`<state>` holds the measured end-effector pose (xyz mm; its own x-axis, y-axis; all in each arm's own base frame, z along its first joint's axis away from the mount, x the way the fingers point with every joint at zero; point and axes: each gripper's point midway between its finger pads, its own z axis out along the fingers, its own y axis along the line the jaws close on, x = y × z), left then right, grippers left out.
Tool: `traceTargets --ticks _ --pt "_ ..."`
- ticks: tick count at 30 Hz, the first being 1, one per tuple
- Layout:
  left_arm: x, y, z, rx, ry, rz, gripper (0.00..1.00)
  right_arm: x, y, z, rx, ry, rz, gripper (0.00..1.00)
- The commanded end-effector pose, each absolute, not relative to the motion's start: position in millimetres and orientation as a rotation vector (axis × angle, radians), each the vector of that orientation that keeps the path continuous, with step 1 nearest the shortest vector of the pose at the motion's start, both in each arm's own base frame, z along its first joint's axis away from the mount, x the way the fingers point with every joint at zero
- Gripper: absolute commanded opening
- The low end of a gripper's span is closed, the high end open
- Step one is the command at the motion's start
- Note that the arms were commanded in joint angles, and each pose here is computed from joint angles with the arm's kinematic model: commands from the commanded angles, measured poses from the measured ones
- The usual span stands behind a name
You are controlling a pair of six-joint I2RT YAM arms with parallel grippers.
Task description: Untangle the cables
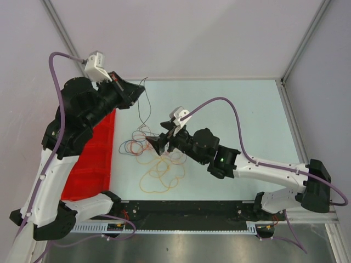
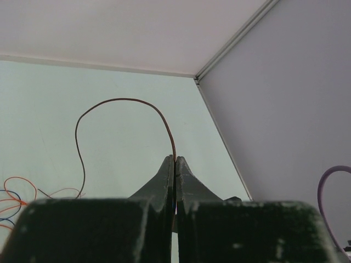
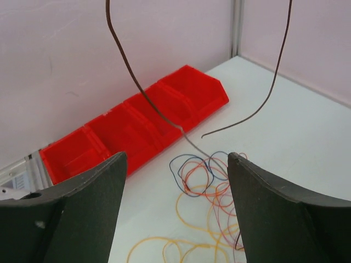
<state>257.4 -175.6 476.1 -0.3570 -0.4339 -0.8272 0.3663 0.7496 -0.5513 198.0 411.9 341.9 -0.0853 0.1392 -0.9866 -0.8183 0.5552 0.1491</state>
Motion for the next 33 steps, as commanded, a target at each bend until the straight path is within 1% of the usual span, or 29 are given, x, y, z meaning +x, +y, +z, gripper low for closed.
traceTargets --ticks 1,5,7,8,10,14,17,18,21,23,28,32,33 --pt "261 -179 483 -0.081 1.732 -0.858 0.00 211 414 393 -0.527 1.279 0.881 0.77" --pt "269 -180 479 -0.090 1.734 -0.852 0.00 214 422 398 -0.522 1.250 0.887 0.77" --pt "271 -180 477 -0.093 1.737 -0.852 0.00 218 427 399 -0.517 1.243 0.888 0.74" --pt "272 -179 477 -0.096 1.732 -0.854 0.00 219 429 400 -0.527 1.233 0.872 0.72" --pt "274 -178 476 -0.101 1.733 -0.851 0.00 223 433 401 -0.523 1.225 0.863 0.62" --pt "280 -173 472 -0.115 1.734 -0.844 0.00 226 441 404 -0.526 1.210 0.863 0.51" --pt "284 -169 467 -0.123 1.739 -0.841 0.00 227 447 406 -0.544 1.207 0.858 0.35" --pt "286 -169 462 -0.124 1.751 -0.842 0.00 227 449 404 -0.552 1.211 0.854 0.24" --pt "290 -159 454 -0.149 1.757 -0.814 0.00 227 449 414 -0.553 1.200 0.854 0.00" --pt "295 -151 448 -0.168 1.756 -0.798 0.01 226 446 422 -0.548 1.185 0.851 0.00" --pt "307 -139 407 -0.210 1.834 -0.773 0.03 230 432 472 -0.542 1.111 0.842 0.00" --pt "315 -140 381 -0.181 1.908 -0.777 0.35 238 424 510 -0.540 1.069 0.861 0.00" --pt "316 -140 374 -0.165 1.923 -0.765 0.38 240 429 510 -0.569 1.083 0.855 0.00"
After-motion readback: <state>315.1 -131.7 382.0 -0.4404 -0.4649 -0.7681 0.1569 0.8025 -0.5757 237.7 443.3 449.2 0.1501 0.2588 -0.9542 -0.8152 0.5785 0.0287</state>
